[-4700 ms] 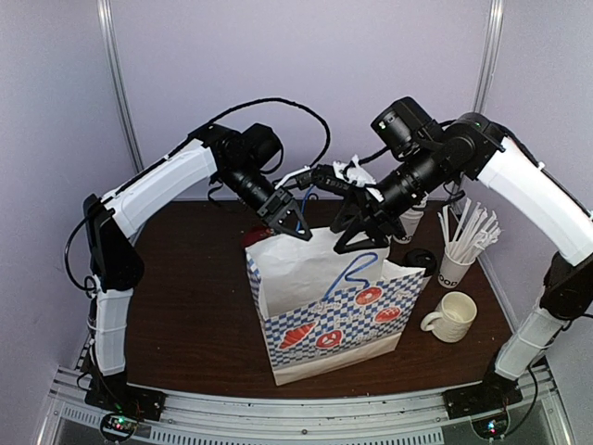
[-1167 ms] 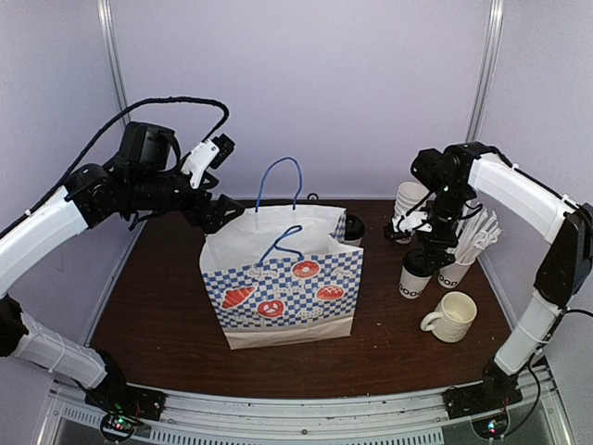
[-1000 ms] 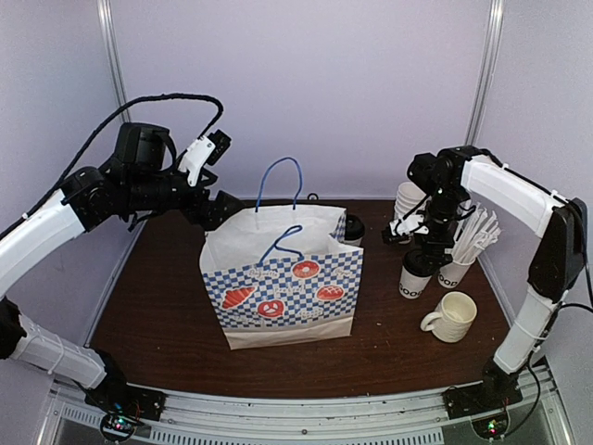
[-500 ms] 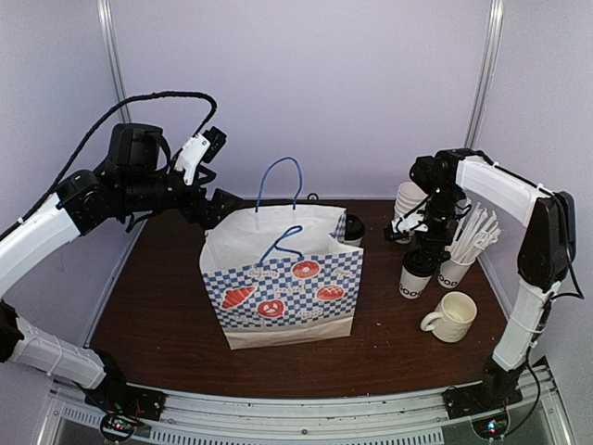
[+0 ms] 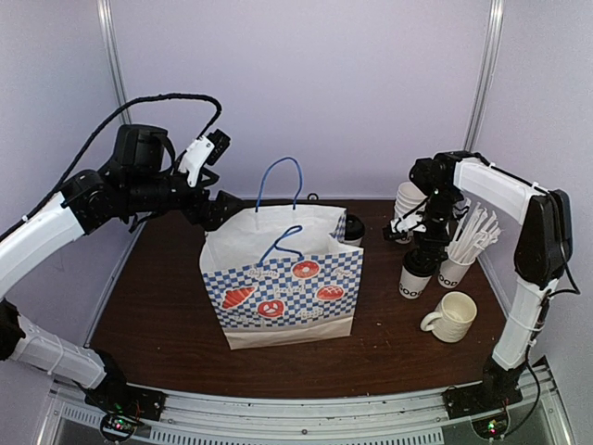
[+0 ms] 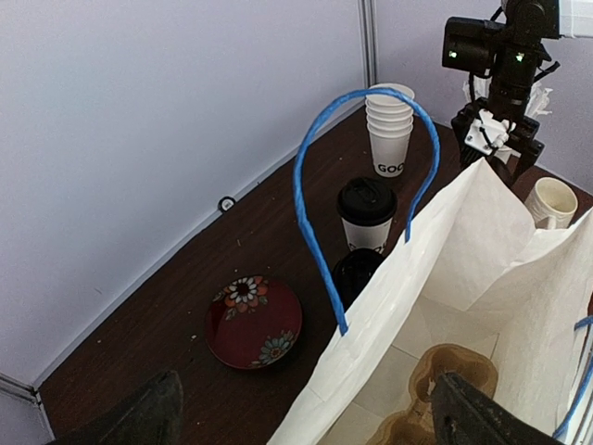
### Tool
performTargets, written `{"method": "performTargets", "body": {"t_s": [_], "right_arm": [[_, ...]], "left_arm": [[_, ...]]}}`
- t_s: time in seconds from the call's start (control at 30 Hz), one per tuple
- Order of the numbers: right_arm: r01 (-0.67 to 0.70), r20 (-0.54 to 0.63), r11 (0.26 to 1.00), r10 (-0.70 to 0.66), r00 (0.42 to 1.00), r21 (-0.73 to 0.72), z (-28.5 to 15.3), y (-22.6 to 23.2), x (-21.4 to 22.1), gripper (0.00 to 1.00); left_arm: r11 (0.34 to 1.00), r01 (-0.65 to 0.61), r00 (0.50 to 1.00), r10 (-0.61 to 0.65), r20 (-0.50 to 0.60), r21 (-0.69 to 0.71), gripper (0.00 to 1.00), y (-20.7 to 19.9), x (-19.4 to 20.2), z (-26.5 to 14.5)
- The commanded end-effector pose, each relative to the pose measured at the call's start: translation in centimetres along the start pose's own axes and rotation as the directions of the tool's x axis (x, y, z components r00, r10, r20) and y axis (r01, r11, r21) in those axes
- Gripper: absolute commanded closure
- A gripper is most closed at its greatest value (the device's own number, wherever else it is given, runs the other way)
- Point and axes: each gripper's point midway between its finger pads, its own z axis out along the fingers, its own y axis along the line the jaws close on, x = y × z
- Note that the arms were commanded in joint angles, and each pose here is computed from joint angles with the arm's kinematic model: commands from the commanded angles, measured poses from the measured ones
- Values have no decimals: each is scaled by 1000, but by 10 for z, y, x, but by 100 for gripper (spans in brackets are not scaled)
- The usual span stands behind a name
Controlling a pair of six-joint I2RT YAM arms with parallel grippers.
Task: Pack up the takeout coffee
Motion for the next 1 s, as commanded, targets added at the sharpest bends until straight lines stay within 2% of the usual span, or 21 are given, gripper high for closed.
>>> {"method": "performTargets", "body": {"t_s": [0.0, 0.47, 0.63, 0.73, 0.97], "right_arm": [[-2, 0, 999, 2, 1000, -37, 8, 4, 2, 3], [-11, -11, 999, 11, 1000, -38, 16, 10, 7, 19], [-27, 6, 1000, 27, 1000, -16, 18, 11, 6, 16], [-35, 6, 999, 35, 999, -14, 20, 14, 7, 18], [-60, 72, 998, 61, 996, -9, -7, 24, -1, 27]], "left_arm": [[1000, -5, 999, 5, 38, 2, 2, 2, -9, 2], [1000, -15, 1000, 15, 26, 4, 2, 2, -6, 5], [1000, -14, 1000, 14, 22, 7, 2, 1, -5, 7], [1000, -13, 1000, 13, 22, 7, 2, 1, -5, 6], [1000, -16, 999, 16, 27, 1, 2, 2, -7, 3]]}}
